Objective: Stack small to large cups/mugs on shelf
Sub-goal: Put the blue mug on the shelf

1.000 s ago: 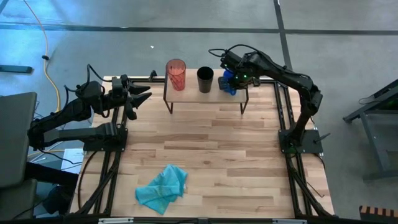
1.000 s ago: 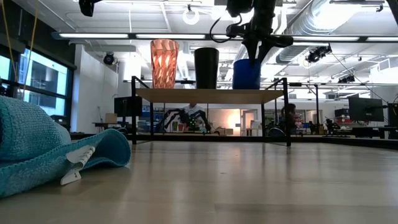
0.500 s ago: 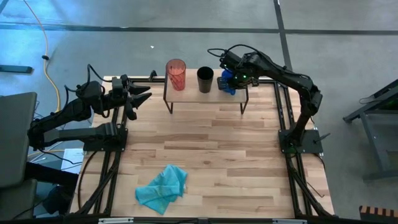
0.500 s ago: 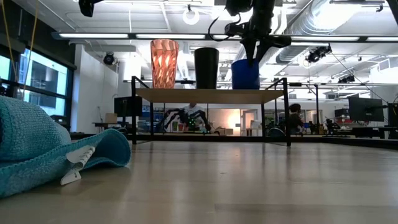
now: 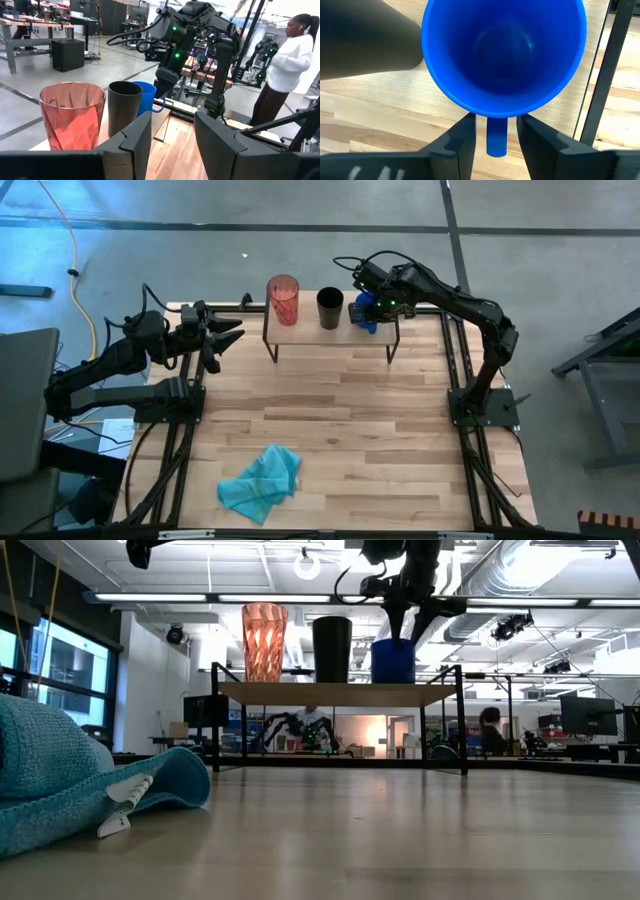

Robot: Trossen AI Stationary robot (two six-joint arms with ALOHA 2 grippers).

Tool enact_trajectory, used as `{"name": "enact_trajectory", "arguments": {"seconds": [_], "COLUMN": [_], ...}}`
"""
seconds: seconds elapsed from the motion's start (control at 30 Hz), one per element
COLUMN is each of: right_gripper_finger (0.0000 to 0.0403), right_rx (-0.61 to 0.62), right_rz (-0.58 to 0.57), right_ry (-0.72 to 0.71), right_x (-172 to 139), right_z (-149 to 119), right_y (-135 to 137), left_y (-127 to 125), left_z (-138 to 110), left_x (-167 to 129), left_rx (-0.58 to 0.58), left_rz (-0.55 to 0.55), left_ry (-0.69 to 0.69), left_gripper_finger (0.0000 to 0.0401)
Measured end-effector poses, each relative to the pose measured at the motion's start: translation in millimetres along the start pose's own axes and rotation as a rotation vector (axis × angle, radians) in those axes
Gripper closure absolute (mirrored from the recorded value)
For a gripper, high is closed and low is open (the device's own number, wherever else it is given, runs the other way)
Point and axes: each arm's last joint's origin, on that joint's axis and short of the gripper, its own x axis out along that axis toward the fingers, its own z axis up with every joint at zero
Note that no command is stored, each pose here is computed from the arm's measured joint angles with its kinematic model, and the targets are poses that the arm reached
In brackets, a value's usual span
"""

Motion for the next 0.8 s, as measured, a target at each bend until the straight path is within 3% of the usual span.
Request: {"name": "enact_trajectory", "arguments": {"seconds": [0.8], "right_gripper_finger": [0.0267], "right_rx": [-0.003], "right_rz": [0.059], "right_ry": [0.008], "right_x": [-0.1], "right_z": [1.1], "right_y": [4.1], "left_y": [0.1], "left_z": [-0.4], "left_x": [0.0], "left_rx": [0.000], "left_rz": [0.001], "left_ry": [0.005], "left_gripper_finger": [0.0263]}}
